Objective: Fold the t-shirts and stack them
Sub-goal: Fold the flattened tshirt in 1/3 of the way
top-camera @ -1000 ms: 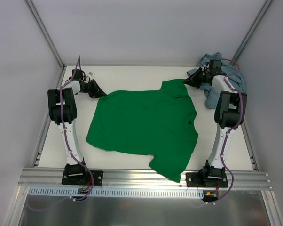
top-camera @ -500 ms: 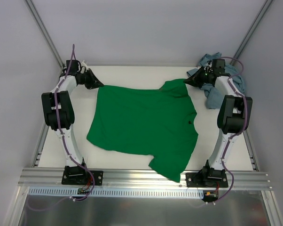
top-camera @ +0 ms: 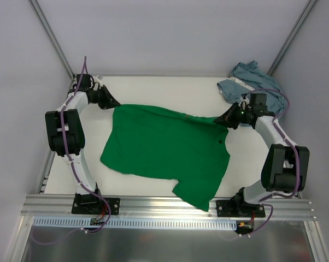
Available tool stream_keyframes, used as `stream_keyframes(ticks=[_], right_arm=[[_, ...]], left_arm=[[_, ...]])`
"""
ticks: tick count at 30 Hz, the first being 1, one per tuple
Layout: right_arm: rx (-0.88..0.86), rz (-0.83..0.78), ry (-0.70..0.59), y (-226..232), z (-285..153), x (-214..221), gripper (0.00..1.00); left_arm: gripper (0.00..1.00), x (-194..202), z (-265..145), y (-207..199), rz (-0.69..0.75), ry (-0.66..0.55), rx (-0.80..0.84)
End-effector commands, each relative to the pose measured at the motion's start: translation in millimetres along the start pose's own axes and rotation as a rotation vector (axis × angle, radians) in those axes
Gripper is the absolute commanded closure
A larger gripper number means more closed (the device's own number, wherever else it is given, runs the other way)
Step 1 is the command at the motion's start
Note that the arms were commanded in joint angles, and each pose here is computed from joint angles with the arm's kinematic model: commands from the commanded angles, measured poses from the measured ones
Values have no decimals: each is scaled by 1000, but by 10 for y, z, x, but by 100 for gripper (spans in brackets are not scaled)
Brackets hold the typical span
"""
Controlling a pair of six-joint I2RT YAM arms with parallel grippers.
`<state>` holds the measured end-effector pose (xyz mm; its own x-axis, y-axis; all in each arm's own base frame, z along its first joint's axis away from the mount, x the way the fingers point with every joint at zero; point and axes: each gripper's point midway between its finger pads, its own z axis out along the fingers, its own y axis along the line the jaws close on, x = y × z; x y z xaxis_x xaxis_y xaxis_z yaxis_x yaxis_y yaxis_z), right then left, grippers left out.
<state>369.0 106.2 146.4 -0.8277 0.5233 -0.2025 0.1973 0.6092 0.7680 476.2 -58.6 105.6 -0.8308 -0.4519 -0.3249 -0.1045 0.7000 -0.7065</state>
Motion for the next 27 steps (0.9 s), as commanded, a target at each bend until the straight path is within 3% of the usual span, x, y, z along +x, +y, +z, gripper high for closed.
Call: stream_keyframes(ticks=[1,5,7,9,11,12,15,16,18,21,27], right_arm=[[-2,-47,29,-54,-146,332,100],[42,-34,67,-285,-193,664,100],[70,-22,99,-430,-204,852,100],[96,-4,141,-557,-226,1054,98],[122,-20,167,-645,-260,1168,93],[146,-10,189,-700,-303,1260,79],[189,-25,197,-769,-390,1340,61],[204,-44,171,-758,-432,1301,36],[209,-59,162,-728,-482,1293,28],[198,-75,115,-626,-511,1174,27],[147,-53,103,-383,-169,763,38]], left_arm=[[100,-22,-227,-263,51,-38,35],[99,47,-291,-274,50,-34,32],[88,100,-327,-291,50,-26,30],[67,134,-395,-327,59,-23,33],[55,176,-442,-323,65,-25,20],[25,185,-505,-363,79,-34,19],[18,217,-604,-394,98,-59,3],[3,239,-616,-370,99,-65,-4],[1,267,-657,-371,104,-80,-11],[1,328,-651,-362,96,-71,-5],[1,519,-725,-545,105,-80,66]])
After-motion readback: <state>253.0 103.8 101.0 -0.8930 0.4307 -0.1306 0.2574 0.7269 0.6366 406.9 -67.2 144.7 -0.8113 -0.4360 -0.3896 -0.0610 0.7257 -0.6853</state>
